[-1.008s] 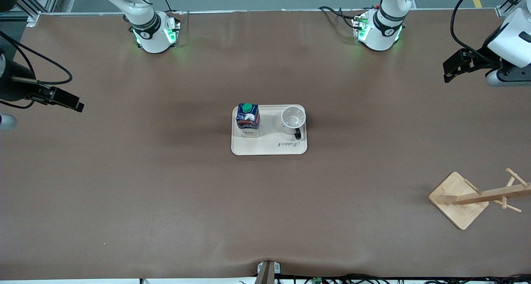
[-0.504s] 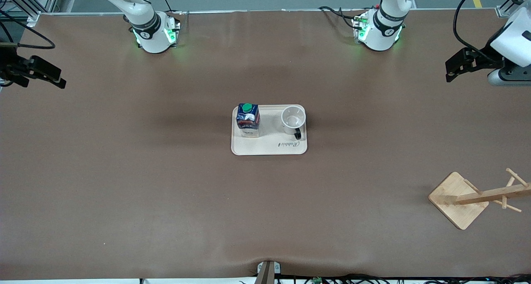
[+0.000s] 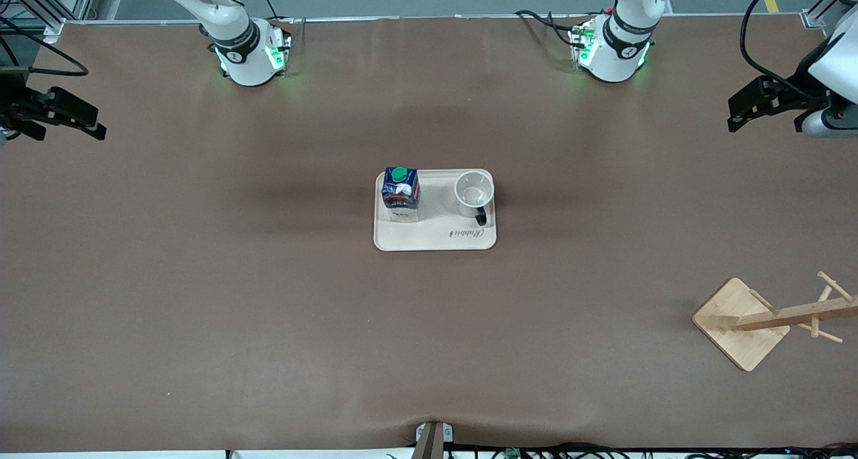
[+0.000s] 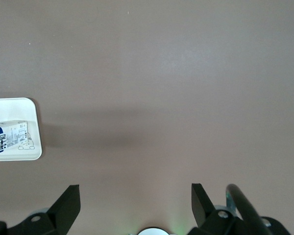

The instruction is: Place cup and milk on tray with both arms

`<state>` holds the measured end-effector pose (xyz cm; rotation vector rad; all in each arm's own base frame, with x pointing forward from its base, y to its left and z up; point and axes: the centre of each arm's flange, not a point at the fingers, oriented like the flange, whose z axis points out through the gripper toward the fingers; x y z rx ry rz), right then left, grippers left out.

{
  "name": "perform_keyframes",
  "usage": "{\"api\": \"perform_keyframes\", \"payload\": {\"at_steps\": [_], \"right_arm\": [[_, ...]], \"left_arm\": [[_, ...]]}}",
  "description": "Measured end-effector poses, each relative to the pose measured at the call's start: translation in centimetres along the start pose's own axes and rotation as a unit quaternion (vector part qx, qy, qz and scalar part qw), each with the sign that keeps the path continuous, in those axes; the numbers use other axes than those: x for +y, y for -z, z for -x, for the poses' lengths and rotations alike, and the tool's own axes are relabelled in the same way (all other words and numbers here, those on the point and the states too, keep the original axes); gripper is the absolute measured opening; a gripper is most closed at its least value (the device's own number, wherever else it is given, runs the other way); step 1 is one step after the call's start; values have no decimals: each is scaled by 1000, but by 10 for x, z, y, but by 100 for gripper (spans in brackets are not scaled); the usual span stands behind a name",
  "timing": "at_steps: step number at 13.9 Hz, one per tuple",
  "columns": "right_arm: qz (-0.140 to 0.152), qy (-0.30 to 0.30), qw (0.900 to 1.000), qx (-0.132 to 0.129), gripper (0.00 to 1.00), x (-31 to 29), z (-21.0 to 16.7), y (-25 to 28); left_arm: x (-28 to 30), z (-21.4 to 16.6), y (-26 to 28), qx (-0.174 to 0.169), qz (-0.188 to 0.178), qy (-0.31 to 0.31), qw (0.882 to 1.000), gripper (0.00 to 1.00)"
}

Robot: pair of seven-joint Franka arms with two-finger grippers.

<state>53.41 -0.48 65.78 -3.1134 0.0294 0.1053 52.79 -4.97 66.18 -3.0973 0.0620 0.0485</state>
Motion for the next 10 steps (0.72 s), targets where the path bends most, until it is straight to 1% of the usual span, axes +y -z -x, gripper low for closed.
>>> {"api": "perform_keyframes", "payload": {"at_steps": [10], "right_arm": [[5,0,1000,-2,100,4,1,0]], "left_arm": [[0,0,0,0,1,0,1000,100]]}}
